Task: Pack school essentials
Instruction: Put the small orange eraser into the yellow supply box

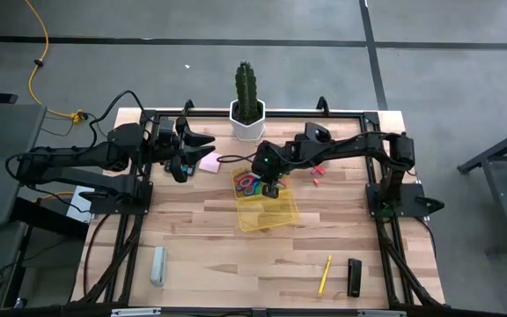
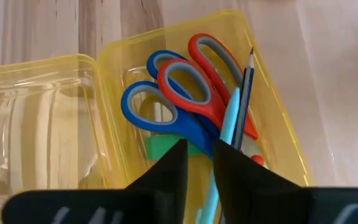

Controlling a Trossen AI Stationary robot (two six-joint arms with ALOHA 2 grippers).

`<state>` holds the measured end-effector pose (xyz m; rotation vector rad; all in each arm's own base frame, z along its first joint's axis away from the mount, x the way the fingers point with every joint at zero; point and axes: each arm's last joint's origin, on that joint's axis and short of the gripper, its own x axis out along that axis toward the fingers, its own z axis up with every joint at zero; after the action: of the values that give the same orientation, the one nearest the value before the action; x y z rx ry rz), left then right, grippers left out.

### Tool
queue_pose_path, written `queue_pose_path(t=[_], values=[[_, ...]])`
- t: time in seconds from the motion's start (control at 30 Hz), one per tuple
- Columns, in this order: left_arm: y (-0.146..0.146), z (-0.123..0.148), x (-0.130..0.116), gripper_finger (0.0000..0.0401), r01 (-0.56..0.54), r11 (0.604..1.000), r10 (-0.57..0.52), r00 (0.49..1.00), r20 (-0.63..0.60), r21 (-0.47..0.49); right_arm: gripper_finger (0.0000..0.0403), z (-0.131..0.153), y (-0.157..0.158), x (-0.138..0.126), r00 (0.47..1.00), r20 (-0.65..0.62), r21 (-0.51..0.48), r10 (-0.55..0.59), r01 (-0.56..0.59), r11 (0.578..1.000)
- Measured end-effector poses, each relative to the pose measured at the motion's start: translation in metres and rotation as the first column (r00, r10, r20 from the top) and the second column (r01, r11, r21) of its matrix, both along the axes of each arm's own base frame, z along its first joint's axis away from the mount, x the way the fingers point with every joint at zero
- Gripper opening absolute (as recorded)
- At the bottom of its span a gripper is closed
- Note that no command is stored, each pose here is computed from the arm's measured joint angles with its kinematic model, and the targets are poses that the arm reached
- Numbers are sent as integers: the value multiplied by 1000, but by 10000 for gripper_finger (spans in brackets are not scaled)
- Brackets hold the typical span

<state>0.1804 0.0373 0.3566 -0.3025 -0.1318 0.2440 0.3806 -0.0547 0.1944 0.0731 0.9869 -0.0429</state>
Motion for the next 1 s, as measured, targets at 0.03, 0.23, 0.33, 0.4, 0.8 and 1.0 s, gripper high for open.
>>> queue_pose_path(t=[0.03,0.23,0.33,0.4,0.8,1.0], values=[[0,0,0,141,0,1000,0,1000,0,0,69,0,0,0,1000,-1,0,1,-1,1000],[0,0,0,140,2,1000,-2,1000,-1,0,142,6,0,-2,1000,-21,-3,13,-13,1000],[0,0,0,141,2,1000,-2,1000,-1,1,172,28,1,-10,999,-23,-20,44,-45,999],[0,0,0,140,2,1000,-1,1000,-6,8,182,43,2,-21,997,-37,-30,62,-63,998],[0,-1,0,141,-1,1000,2,1000,-20,26,184,64,18,-132,928,314,146,-203,164,976],[0,-1,0,140,-4,999,6,1000,-28,50,184,71,22,-157,698,659,267,-280,131,955]])
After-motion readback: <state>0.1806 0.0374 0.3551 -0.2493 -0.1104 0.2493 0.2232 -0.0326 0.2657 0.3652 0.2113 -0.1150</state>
